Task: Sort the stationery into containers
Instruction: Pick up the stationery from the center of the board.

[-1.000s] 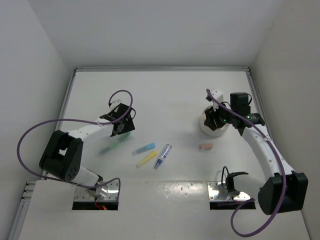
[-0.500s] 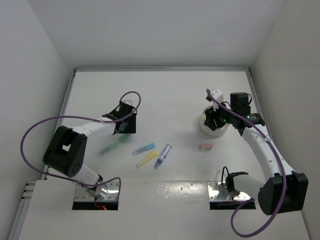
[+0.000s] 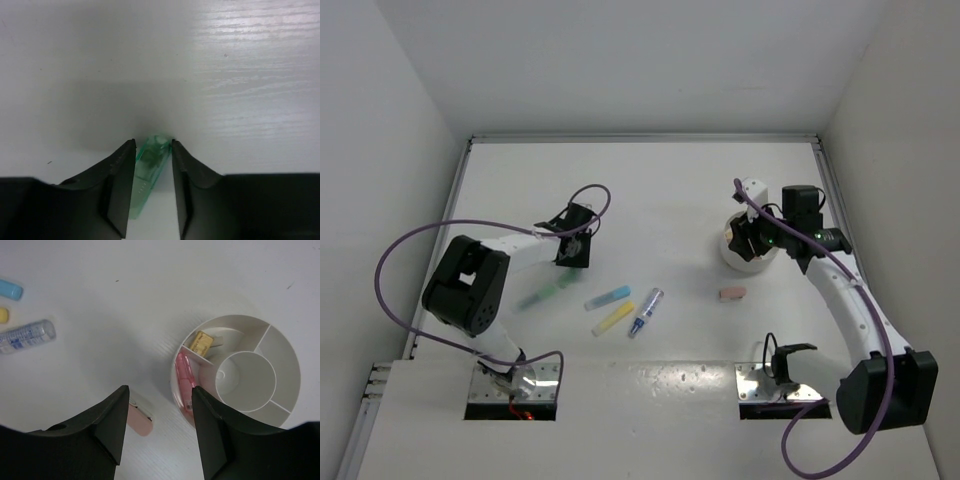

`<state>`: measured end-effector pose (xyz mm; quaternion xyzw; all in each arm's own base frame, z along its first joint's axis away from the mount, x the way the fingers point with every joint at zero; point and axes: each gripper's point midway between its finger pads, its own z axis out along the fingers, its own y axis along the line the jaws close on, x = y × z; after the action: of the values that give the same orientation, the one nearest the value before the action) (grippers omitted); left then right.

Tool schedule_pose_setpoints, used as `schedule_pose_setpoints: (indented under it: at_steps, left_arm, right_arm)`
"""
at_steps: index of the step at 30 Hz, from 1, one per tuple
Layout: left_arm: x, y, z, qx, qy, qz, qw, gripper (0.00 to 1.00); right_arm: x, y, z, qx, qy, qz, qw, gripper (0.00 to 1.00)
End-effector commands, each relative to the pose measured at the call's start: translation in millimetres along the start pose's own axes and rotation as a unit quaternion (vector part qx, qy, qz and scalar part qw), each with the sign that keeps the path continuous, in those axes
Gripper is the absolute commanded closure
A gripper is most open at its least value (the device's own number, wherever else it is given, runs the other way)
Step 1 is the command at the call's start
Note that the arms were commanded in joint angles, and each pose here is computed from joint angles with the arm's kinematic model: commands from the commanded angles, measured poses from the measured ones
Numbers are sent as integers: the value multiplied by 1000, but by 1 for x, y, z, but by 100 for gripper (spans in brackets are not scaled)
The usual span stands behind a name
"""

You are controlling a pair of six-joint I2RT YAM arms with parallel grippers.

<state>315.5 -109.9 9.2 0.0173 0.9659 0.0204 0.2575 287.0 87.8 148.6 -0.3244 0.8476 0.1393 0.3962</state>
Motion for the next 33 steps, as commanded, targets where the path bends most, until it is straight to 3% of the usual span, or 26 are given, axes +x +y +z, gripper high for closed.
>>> schedule_pose_setpoints:
  at_steps: [1,2,7,13,21,24,26,27,28,29,30,31,33]
  left_arm:
    - [1,2,2,-9,10,12,1000,61]
    - [3,0,1,-9,14,17,1000,67]
    - [-2,1,-3,-11,7,16,1000,68]
    - [-22,-3,-24,6,-30,-4,1000,86]
    - [-48,-28,-57,83,-68,-29,994,92]
    - [-66,-87,-90,207,-110,-15,972,100]
    - [-89,-131,-122,296,-157,-3,942,100]
    - [-87,-156,-138,336,-166,10,927,100]
    - [-95,-172,-153,364,-187,13,912,100]
    - [-113,-191,-172,394,-230,12,890,100]
    - [-110,-212,-184,421,-236,21,875,100]
    - [-123,-226,-201,447,-275,23,851,100]
    - [-133,-246,-218,469,-306,21,828,100]
  right_arm:
    - [-33,-2,-11,6,-49,-27,998,46]
    - [-33,-2,-11,6,-49,-27,998,46]
    - [-33,-2,-11,6,-49,-27,998,46]
    - [-33,-2,-11,6,-49,-27,998,46]
    - [-32,-4,-11,11,-47,-26,999,46]
    - [-32,-4,-11,11,-47,-26,999,46]
    - [-31,-5,-12,15,-45,-26,999,51]
    - [-33,-6,-12,17,-48,-28,998,57]
    - [-33,-8,-12,21,-46,-28,998,78]
    - [-30,-11,-11,31,-43,-22,998,89]
    - [-31,-14,-11,42,-45,-14,998,98]
    - [-34,-24,-14,72,-51,-14,996,100]
    - [-39,-34,-20,109,-65,0,992,100]
